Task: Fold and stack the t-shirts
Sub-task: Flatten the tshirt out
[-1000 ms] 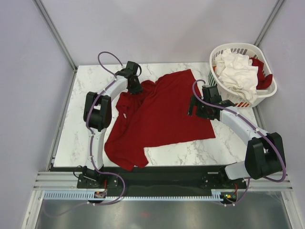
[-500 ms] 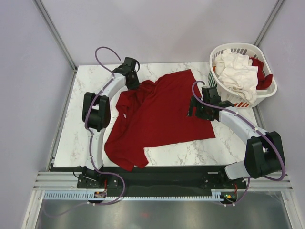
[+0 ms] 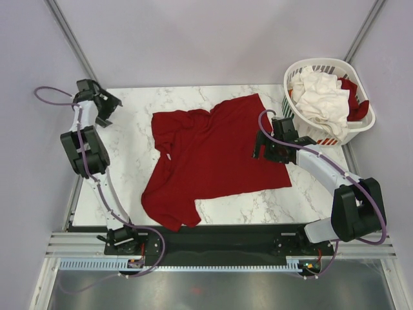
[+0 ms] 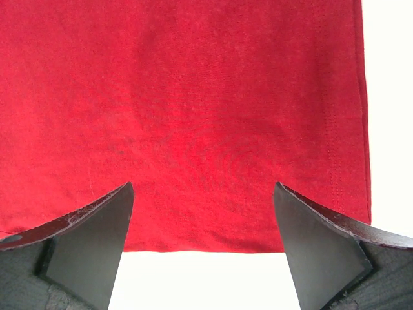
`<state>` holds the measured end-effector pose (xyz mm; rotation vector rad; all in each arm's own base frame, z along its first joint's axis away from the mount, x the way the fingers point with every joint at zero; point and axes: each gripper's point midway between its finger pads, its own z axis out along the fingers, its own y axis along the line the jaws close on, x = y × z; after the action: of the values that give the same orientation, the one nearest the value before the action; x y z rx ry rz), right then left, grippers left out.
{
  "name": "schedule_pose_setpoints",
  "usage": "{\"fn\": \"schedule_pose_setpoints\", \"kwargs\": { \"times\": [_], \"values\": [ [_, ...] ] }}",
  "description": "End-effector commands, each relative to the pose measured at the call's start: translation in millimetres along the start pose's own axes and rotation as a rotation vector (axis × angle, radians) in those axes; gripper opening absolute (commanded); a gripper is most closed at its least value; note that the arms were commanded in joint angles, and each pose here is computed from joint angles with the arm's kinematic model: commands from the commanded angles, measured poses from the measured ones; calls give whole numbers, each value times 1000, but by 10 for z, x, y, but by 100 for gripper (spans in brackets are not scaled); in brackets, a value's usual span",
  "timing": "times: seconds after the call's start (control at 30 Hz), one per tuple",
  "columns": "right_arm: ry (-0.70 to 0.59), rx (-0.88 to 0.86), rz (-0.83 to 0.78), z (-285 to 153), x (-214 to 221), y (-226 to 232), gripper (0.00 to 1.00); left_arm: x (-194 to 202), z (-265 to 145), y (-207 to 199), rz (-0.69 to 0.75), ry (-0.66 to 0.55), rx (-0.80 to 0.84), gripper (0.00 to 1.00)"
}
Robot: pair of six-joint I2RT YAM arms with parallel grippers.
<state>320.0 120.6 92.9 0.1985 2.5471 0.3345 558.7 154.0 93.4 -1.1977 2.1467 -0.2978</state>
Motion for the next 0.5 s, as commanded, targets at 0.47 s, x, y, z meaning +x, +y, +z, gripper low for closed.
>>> {"fn": "schedule_pose_setpoints", "kwargs": {
  "times": [0.47],
  "values": [
    [-34,-19,-37,-31,-52,86,97,2032,-407,-1293,596,159,214,61]
  ]
}}
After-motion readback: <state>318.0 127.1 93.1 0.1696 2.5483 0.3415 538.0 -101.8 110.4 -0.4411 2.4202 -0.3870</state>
